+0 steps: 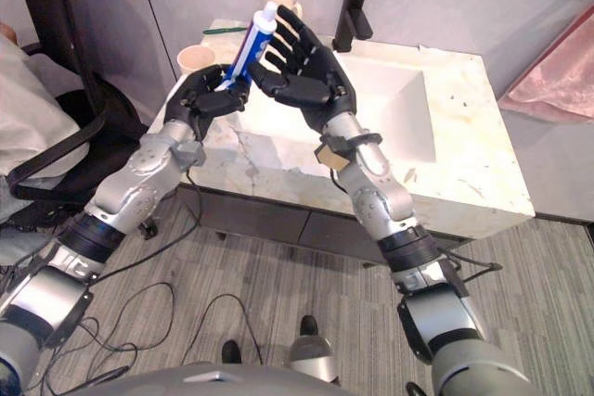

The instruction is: Organize the bathroom.

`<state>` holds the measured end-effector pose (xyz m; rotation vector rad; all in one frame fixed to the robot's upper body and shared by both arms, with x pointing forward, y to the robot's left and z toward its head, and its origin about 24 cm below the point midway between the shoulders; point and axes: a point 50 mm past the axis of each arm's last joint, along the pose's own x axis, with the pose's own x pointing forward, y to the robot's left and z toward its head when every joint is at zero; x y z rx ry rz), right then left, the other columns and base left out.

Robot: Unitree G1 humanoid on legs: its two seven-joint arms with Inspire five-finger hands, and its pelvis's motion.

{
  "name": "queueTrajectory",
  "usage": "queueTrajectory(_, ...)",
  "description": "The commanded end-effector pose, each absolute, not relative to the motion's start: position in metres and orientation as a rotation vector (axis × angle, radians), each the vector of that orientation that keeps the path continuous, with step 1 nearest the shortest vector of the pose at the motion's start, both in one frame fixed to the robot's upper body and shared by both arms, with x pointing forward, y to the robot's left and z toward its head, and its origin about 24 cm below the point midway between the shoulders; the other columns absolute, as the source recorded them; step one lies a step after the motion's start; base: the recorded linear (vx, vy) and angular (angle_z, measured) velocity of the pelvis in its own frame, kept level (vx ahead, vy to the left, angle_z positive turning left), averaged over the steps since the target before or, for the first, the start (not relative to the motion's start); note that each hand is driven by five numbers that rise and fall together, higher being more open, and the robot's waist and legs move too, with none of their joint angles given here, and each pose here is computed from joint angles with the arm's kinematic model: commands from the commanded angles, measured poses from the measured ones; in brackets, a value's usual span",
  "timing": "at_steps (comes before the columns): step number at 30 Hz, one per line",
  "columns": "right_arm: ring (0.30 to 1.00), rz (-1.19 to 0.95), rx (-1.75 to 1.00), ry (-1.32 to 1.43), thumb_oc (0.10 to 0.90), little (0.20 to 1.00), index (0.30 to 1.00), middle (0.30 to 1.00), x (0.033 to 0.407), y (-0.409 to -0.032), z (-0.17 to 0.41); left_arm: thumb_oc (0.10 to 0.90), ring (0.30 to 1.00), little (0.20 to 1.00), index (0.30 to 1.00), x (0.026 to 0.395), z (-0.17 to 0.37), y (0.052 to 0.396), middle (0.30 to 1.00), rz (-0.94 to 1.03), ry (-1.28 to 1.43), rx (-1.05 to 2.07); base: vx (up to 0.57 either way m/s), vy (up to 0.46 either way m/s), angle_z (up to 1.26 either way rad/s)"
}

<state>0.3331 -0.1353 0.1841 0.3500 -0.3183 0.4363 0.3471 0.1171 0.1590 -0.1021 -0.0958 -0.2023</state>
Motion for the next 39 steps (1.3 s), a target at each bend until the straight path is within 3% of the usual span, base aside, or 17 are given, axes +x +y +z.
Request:
queueTrajectory(1, 0.9, 0.499, 0.367, -0.649, 0.8, 0.9, 0.9, 0.9, 0.323, -0.128, 0.251, 0.4, 0.3, 0.3, 0.3, 0.357, 0.246, 0.104, 0.3, -0.243, -0.42, -0.165, 0.0, 0.0, 0.0)
queueTrajectory(15, 0.9, 0.501, 0.362, -0.696, 0.8, 0.9, 0.9, 0.9, 0.324, -0.124, 0.266, 0.4, 0.3, 0.3, 0.3, 0.359, 0.244, 0.103, 0.3, -0.252, -0.404, -0.17, 0.0, 0.0, 0.0)
queueTrajectory(16, 0.865, 0.501, 0.365, -0.697, 0.776, 0.865, 0.865, 0.865, 0.324, -0.124, 0.266, 0.4, 0.3, 0.3, 0.3, 0.359, 0.244, 0.103, 0.3, -0.253, -0.404, -0.171, 0.0, 0.0, 0.0)
queueTrajectory(17, 0.759, 0.501, 0.366, -0.7, 0.706, 0.759, 0.759, 0.759, 0.324, -0.124, 0.267, 0.4, 0.3, 0.3, 0.3, 0.359, 0.244, 0.103, 0.3, -0.253, -0.405, -0.171, 0.0, 0.0, 0.0)
queueTrajectory(19, 0.728, 0.504, 0.362, -0.704, 0.685, 0.728, 0.728, 0.728, 0.324, -0.123, 0.269, 0.4, 0.3, 0.3, 0.3, 0.36, 0.244, 0.103, 0.3, -0.255, -0.404, -0.17, 0.0, 0.0, 0.0)
queueTrajectory(21, 0.599, 0.507, 0.357, -0.704, 0.599, 0.599, 0.599, 0.599, 0.324, -0.122, 0.269, 0.4, 0.3, 0.3, 0.3, 0.36, 0.243, 0.104, 0.3, -0.256, -0.403, -0.168, 0.0, 0.0, 0.0)
queueTrajectory(25, 0.448, 0.504, 0.357, -0.696, 0.499, 0.448, 0.448, 0.448, 0.325, -0.122, 0.269, 0.4, 0.3, 0.3, 0.3, 0.36, 0.242, 0.103, 0.3, -0.259, -0.399, -0.171, 0.0, 0.0, 0.0)
queueTrajectory(26, 0.319, 0.503, 0.358, -0.693, 0.413, 0.319, 0.319, 0.319, 0.326, -0.122, 0.268, 0.4, 0.3, 0.3, 0.3, 0.36, 0.242, 0.103, 0.3, -0.259, -0.4, -0.17, 0.0, 0.0, 0.0)
queueTrajectory(36, 0.3, 0.498, 0.342, -0.687, 0.4, 0.3, 0.3, 0.3, 0.326, -0.122, 0.266, 0.4, 0.3, 0.3, 0.3, 0.36, 0.243, 0.105, 0.3, -0.252, -0.406, -0.166, 0.0, 0.0, 0.0)
queueTrajectory(39, 0.3, 0.493, 0.328, -0.699, 0.4, 0.3, 0.3, 0.3, 0.325, -0.123, 0.268, 0.477, 0.415, 0.415, 0.415, 0.361, 0.243, 0.104, 0.415, -0.257, -0.405, -0.162, 0.0, 0.0, 0.0)
